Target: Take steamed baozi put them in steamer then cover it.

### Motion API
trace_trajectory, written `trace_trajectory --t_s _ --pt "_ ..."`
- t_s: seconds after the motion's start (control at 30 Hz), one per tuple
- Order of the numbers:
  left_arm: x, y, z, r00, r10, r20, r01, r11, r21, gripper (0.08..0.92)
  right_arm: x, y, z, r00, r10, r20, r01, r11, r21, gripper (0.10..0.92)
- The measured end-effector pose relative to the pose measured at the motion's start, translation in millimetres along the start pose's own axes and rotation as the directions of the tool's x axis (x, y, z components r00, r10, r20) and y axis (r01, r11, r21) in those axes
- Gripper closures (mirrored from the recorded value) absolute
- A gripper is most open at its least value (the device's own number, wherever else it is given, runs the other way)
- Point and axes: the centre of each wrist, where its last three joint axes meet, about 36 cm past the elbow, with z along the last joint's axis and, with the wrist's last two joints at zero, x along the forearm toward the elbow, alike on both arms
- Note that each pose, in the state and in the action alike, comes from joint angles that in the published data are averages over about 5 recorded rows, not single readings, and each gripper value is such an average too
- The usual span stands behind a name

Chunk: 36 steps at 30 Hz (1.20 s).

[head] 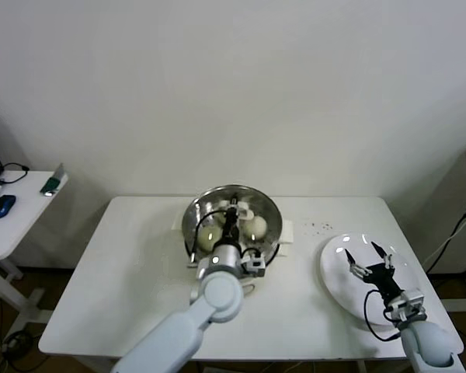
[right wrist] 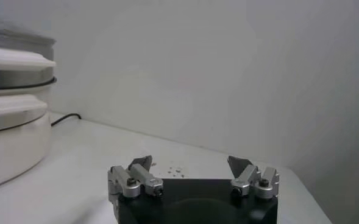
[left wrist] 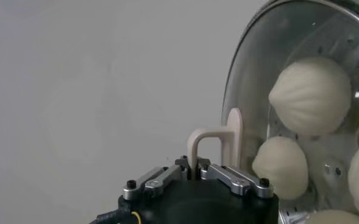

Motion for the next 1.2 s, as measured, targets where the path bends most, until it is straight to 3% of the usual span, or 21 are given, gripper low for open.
trace_trajectory --t_s 0.57,1.2 --pt "0 -4 1 1.0000 0.004 -0.003 -0.004 1.000 -0.001 0.837 4 -2 4 1.000 0.001 -0.004 -0.001 1.000 0.004 0.200" --pt "23 11 21 0.9999 0.005 0.012 -0.005 0.999 0.051 0.316 7 -5 -1 1.000 0.008 -0.029 -0.007 1.000 0.015 0.200"
